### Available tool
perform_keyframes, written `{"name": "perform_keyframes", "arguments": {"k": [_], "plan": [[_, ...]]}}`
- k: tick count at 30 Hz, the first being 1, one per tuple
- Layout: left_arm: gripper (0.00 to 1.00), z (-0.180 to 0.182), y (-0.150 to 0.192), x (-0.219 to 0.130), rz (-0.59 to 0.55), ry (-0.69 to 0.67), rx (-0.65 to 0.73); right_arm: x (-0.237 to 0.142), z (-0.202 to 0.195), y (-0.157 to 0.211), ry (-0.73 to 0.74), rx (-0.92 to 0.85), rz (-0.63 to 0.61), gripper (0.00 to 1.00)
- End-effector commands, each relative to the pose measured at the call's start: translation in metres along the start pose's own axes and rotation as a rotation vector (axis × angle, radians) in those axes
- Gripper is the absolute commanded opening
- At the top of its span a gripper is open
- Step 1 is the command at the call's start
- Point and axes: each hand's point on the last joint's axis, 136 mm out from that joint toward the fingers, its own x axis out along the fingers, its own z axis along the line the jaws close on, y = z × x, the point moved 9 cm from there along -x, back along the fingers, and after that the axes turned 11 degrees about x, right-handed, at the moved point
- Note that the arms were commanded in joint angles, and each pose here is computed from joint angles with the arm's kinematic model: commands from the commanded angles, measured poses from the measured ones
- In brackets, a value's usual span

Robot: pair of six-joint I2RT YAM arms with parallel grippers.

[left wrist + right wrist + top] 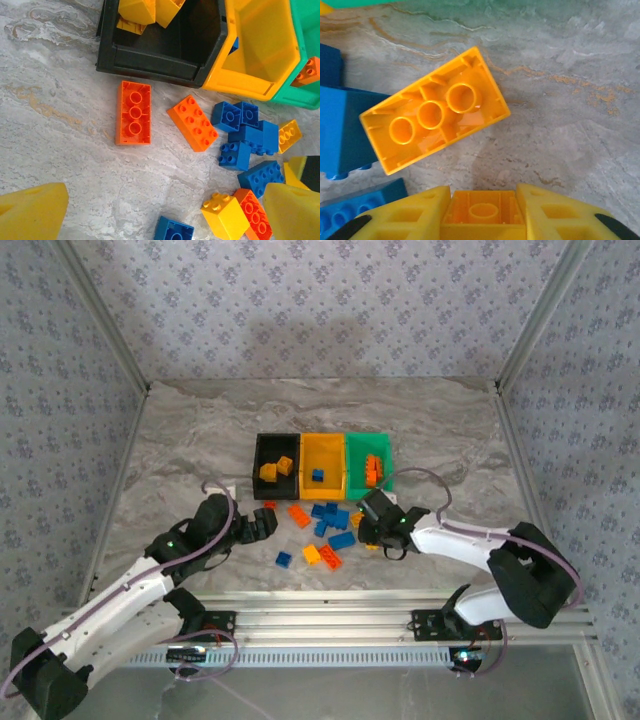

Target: Sort the legos into containers by color

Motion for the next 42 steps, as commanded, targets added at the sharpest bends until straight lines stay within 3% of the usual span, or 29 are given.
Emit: {"name": "perform_keyframes", "arguments": {"k": [1,7,13,21,30,34,39,42], "plan": [[1.0,0.004,0.005,0.002,0.024,-0.012,-0.012,-0.01,-0.004,0.004,0.009,-0.01,0.004,0.33],[1.0,0.008,0.009,0.001,0.025,-0.026,-0.001,-0.043,0.016,0.004,-0.088,-0.063,-0.039,0.29],[1.0,0.018,0.021,0.002,0.038,-0.067,-0.006,-0.065,0.092,-0.023,-0.237,-0.196,-0.078,0.29],[1.0,0.026,0.034,0.0,0.066,-0.07,-0.003,-0.025,0.211,-0.069,-0.345,-0.288,-0.081,0.3],[1.0,0.033,0.04,-0.01,0.059,-0.079,-0.011,0.027,0.253,-0.097,-0.267,-0.264,-0.085,0.31],[1.0,0.033,0.041,-0.011,0.057,-0.069,-0.01,0.031,0.254,-0.104,-0.225,-0.253,-0.122,0.38],[1.0,0.031,0.04,-0.01,0.06,-0.052,-0.007,0.028,0.257,-0.114,-0.235,-0.231,-0.159,0.62],[1.0,0.029,0.04,-0.009,0.07,-0.041,0.003,0.014,0.257,-0.119,-0.258,-0.214,-0.194,0.65]]}}
